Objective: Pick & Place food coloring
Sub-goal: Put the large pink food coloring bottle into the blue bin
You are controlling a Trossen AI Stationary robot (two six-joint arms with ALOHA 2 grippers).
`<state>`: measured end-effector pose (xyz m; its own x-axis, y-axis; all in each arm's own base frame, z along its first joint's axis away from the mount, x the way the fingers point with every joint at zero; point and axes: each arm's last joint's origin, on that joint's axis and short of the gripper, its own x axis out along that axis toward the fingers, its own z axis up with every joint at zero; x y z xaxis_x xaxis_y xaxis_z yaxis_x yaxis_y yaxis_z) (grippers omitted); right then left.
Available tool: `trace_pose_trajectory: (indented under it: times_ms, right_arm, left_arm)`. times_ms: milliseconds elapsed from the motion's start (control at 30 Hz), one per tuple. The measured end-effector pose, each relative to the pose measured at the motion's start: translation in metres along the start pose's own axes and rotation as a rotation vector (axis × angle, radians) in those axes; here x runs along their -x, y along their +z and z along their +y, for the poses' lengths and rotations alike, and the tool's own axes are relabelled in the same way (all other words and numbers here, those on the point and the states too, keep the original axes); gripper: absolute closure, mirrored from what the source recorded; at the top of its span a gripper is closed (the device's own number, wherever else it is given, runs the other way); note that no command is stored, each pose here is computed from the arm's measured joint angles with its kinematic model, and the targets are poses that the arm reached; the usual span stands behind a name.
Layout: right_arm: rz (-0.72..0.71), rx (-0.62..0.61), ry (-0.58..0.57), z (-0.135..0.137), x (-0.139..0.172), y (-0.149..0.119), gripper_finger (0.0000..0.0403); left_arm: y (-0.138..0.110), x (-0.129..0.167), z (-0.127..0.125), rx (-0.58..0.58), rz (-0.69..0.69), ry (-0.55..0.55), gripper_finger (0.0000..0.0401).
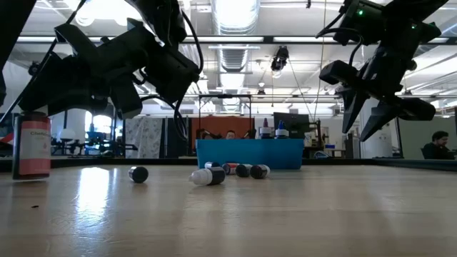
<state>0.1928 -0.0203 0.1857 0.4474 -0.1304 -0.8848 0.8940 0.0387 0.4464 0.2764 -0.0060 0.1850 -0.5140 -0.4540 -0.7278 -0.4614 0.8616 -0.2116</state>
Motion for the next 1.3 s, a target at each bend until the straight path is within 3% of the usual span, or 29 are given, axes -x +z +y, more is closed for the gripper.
trace_pose_trajectory:
  times_ms: [300, 600, 733, 1300]
  right_arm:
    - [0.024, 0.026, -0.06, 0.001, -0.016, -0.002, 0.0255]
    - [0.044, 0.075, -0.021, 0.009, -0.027, -0.002, 0.0254]
    - [0.041, 0.087, -0.021, 0.009, -0.028, -0.002, 0.0255]
    - [0.041, 0.118, -0.022, 0.008, -0.028, -0.003, 0.0255]
  left_arm:
    - [0.0, 0.003, -0.001, 0.005, -0.015, 0.007, 0.0287]
    - [0.0, 0.004, -0.002, 0.056, -0.019, 0.011, 0.0286]
    - [0.0, 0.005, 0.0, 0.093, -0.036, 0.064, 0.0286]
    - [0.0, 0.015, -0.006, 0.16, -0.083, 0.055, 0.0286]
